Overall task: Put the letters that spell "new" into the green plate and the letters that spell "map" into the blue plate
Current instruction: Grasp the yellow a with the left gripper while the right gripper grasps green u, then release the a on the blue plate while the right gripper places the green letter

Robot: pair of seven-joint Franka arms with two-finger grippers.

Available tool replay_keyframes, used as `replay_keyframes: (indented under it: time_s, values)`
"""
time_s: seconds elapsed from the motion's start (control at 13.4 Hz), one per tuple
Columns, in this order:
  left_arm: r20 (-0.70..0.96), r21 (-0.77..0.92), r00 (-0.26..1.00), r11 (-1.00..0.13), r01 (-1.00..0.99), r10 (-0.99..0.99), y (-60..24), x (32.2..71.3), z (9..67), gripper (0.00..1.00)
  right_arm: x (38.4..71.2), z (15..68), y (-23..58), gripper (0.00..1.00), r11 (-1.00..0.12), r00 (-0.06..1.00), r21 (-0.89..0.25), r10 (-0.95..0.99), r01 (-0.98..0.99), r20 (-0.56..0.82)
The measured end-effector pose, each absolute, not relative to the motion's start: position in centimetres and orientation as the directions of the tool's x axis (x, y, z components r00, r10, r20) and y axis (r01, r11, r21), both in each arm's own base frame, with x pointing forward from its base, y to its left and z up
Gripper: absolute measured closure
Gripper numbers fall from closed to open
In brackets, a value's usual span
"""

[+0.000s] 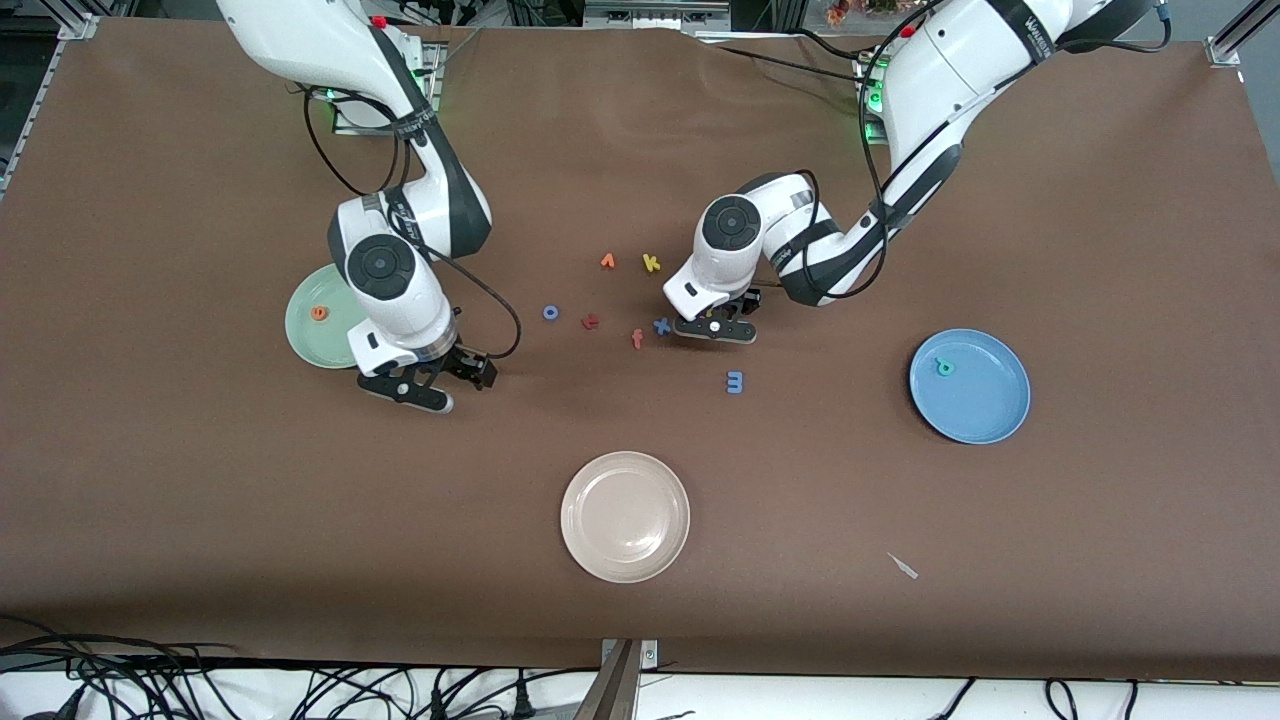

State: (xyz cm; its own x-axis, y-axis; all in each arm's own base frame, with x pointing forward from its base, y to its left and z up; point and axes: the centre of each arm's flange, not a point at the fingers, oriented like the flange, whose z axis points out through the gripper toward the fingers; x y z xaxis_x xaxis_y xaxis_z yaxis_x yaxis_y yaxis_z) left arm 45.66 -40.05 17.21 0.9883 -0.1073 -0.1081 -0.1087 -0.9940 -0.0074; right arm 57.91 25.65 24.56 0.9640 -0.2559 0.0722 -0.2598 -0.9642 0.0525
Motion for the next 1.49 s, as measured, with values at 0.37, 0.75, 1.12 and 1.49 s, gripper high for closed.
replay_keyframes:
  time_s: [0.37, 0.75, 1.12, 1.49]
  values:
    - [-0.105, -0.007, 0.989, -0.994, -0.110, -0.109, -40.2, 45.7, 17.3, 0.65, 57.1, 21.9, 26.8, 0.07, -0.968, 0.970, 0.063, -0.240, -0.242, 0.035]
    - [-0.103, -0.008, 0.989, -0.994, -0.111, -0.109, -40.3, 45.7, 17.3, 0.71, 56.5, 19.6, 27.8, 0.19, -0.971, 0.973, 0.059, -0.230, -0.231, 0.024]
    - [-0.138, -0.058, 0.987, -0.994, -0.087, -0.079, -36.8, 49.6, 18.5, 0.71, 56.3, 18.2, 27.8, 0.34, -0.974, 0.976, 0.067, -0.217, -0.218, 0.019]
    - [-0.266, -0.065, 0.954, -0.985, -0.162, -0.139, -30.1, 56.3, 23.2, 0.71, 56.1, 17.8, 27.7, 0.48, -0.974, 0.977, 0.070, -0.214, -0.214, 0.014]
